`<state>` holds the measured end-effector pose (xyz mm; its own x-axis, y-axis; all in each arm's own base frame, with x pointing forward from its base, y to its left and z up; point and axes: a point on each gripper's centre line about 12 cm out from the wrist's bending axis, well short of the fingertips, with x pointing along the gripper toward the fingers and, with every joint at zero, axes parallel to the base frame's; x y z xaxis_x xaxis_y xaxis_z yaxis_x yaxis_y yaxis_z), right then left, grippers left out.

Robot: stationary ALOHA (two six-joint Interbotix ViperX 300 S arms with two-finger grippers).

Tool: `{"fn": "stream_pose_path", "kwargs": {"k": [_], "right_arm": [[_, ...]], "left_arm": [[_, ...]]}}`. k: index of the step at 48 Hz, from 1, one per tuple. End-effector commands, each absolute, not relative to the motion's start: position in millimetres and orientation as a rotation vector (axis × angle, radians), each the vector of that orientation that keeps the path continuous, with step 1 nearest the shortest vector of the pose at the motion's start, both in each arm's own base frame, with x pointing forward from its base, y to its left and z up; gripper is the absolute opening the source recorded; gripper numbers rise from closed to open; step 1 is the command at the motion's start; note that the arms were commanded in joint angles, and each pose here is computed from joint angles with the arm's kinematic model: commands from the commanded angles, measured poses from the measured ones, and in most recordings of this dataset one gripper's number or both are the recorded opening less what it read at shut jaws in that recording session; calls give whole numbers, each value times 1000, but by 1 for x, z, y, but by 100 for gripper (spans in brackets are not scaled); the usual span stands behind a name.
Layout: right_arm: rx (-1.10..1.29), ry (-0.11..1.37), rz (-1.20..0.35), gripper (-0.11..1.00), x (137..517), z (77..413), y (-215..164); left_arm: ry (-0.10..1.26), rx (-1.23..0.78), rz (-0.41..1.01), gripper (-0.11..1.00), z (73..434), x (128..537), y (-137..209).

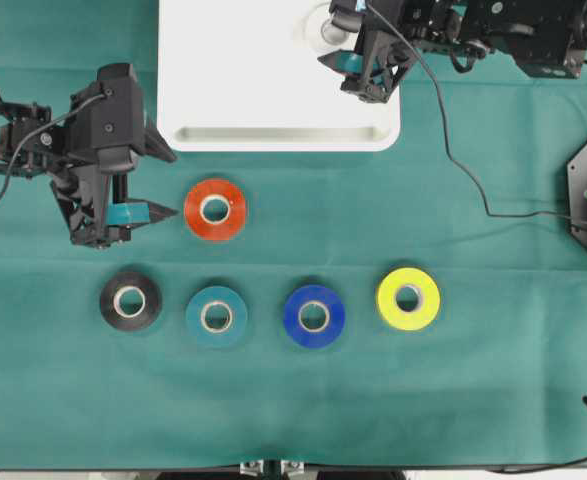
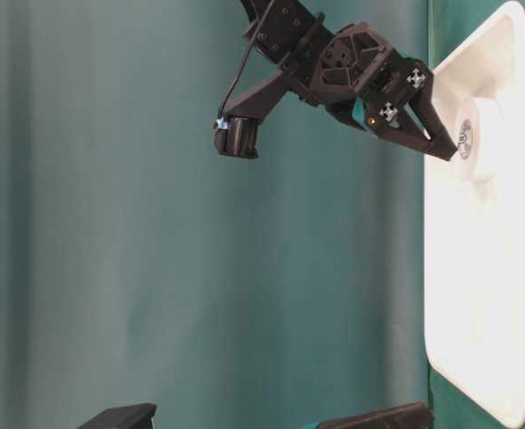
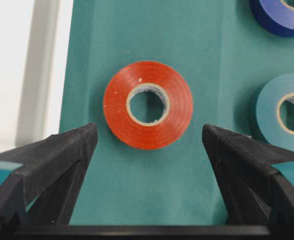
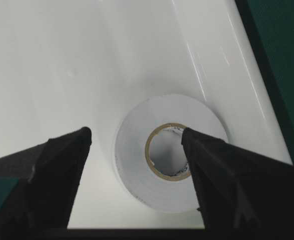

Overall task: Put the tape alternately from left to right into the white case.
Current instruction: 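Release the white roll in the tray and withdraw the right gripper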

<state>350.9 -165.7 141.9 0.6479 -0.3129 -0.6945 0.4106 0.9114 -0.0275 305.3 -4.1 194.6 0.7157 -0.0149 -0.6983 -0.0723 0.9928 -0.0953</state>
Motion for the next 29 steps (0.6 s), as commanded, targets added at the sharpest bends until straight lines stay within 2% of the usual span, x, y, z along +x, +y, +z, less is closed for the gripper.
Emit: {"fn": "stream_pose_path", "kwargs": {"k": [1, 14, 29], "right_arm": [[126, 714, -415, 80, 356, 157, -168], [116, 692, -399, 79, 356, 169, -159], [56, 596, -277, 79, 353, 206, -105]], "left_arm": [[751, -123, 33, 65, 201, 308, -4], [750, -122, 31, 65, 201, 308, -4], [750, -122, 30, 65, 201, 308, -5]]}}
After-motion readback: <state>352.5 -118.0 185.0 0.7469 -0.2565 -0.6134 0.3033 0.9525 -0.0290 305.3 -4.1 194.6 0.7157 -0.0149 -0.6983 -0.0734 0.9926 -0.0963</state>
